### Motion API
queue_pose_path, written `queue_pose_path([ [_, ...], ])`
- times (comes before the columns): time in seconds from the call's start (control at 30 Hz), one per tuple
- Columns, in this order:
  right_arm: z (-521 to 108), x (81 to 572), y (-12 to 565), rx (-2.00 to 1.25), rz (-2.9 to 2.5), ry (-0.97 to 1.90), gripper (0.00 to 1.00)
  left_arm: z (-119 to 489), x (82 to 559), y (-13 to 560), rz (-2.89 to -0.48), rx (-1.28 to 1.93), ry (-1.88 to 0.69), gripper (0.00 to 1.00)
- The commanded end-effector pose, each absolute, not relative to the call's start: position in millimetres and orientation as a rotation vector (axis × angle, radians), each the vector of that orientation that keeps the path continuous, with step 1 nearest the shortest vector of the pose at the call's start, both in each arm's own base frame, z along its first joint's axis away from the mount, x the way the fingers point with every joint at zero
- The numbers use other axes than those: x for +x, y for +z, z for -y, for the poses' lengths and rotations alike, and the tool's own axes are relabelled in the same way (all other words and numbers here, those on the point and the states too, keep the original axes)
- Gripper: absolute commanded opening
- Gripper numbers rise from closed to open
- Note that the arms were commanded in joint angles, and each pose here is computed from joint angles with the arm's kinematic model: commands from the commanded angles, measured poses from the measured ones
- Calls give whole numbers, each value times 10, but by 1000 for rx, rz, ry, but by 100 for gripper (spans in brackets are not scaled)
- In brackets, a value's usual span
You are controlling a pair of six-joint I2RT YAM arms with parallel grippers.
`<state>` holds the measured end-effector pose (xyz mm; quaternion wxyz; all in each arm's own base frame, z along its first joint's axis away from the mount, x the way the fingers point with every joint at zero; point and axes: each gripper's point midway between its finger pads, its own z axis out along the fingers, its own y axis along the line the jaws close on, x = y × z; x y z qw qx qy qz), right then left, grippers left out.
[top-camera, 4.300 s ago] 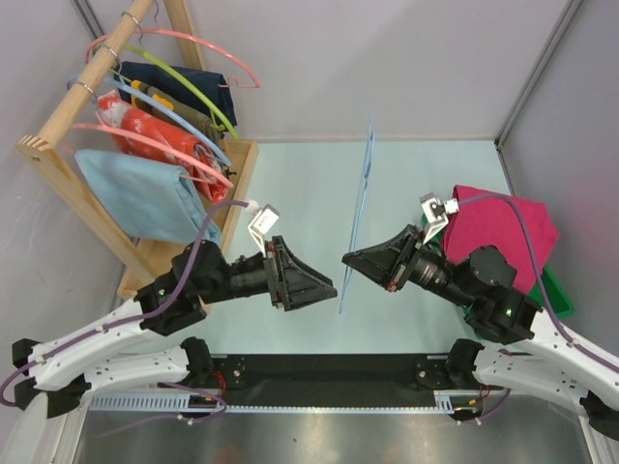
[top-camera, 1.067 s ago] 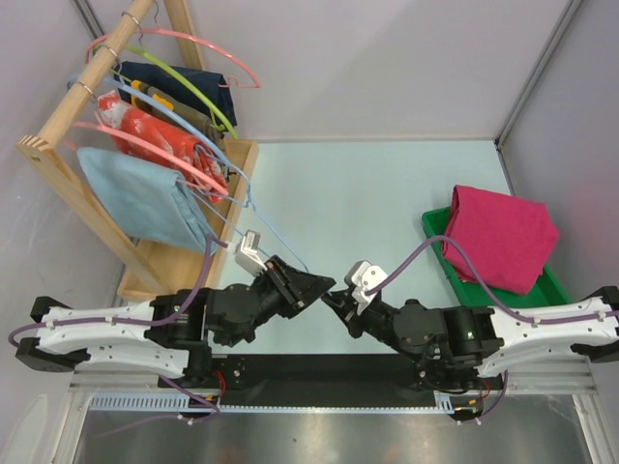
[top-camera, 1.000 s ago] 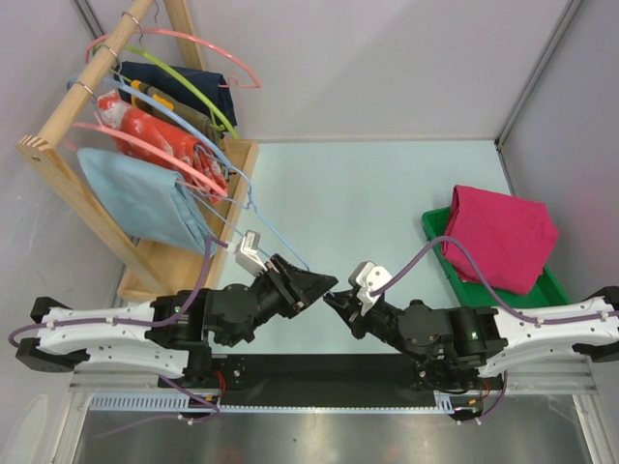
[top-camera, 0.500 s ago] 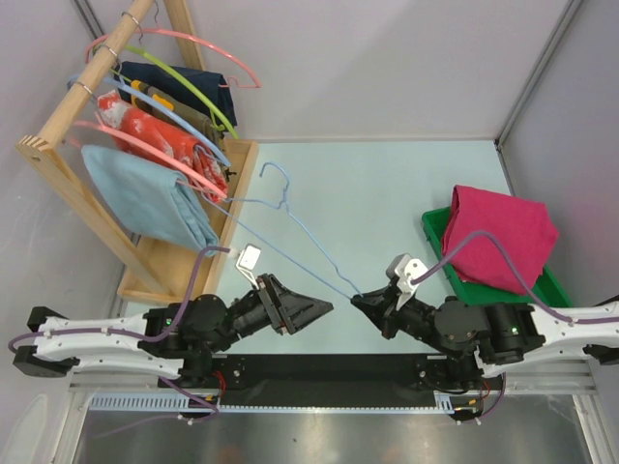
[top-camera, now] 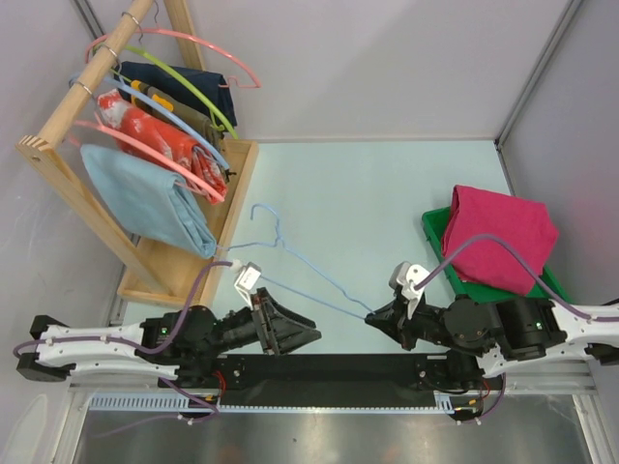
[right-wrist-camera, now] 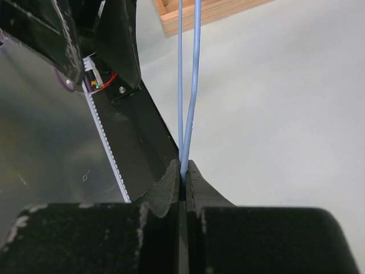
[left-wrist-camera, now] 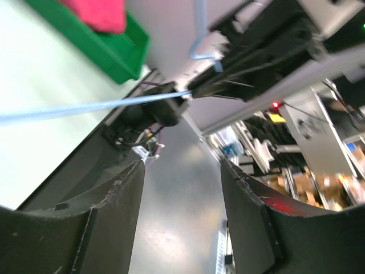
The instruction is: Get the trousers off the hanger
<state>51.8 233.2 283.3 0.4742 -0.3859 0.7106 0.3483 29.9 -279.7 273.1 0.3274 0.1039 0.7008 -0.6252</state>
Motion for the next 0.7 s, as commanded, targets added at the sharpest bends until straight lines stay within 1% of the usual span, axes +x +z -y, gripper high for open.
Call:
queue_pose_path([
  [0.0, -2533, 381, 3127, -993, -1665, 947, 0, 2708, 83, 2949, -1648, 479, -1728, 61],
  [0.13, -2812, 399, 3210, -1020, -1617, 904, 0, 2618, 46, 2957, -1617, 506, -1742, 61],
  [0.27, -3089, 481, 3438, -990, -1553, 904, 0, 2574, 92, 2914, -1633, 476, -1724, 61],
  [0.3, -3175, 491, 3422, -1005, -1554, 900, 0, 2569, 98, 2849, -1659, 481, -1704, 61],
  [0.47, -3425, 726, 3697, -982, -1513, 886, 0, 2499, 205, 2687, -1734, 435, -1622, 59],
  [0.5, -3496, 785, 3667, -988, -1522, 861, 0, 2489, 210, 2675, -1738, 432, -1618, 59],
  [0.53, -3550, 801, 3685, -1001, -1518, 872, 0, 2491, 205, 2660, -1730, 433, -1625, 60],
  [0.57, -3566, 918, 3820, -970, -1502, 869, 0, 2485, 176, 2681, -1711, 444, -1647, 60],
  [0.63, -3711, 982, 3825, -987, -1504, 874, 0, 2448, 167, 2719, -1668, 442, -1673, 61],
  [0.67, -3736, 1062, 3967, -955, -1488, 882, 0, 2434, 170, 2716, -1665, 442, -1671, 61],
])
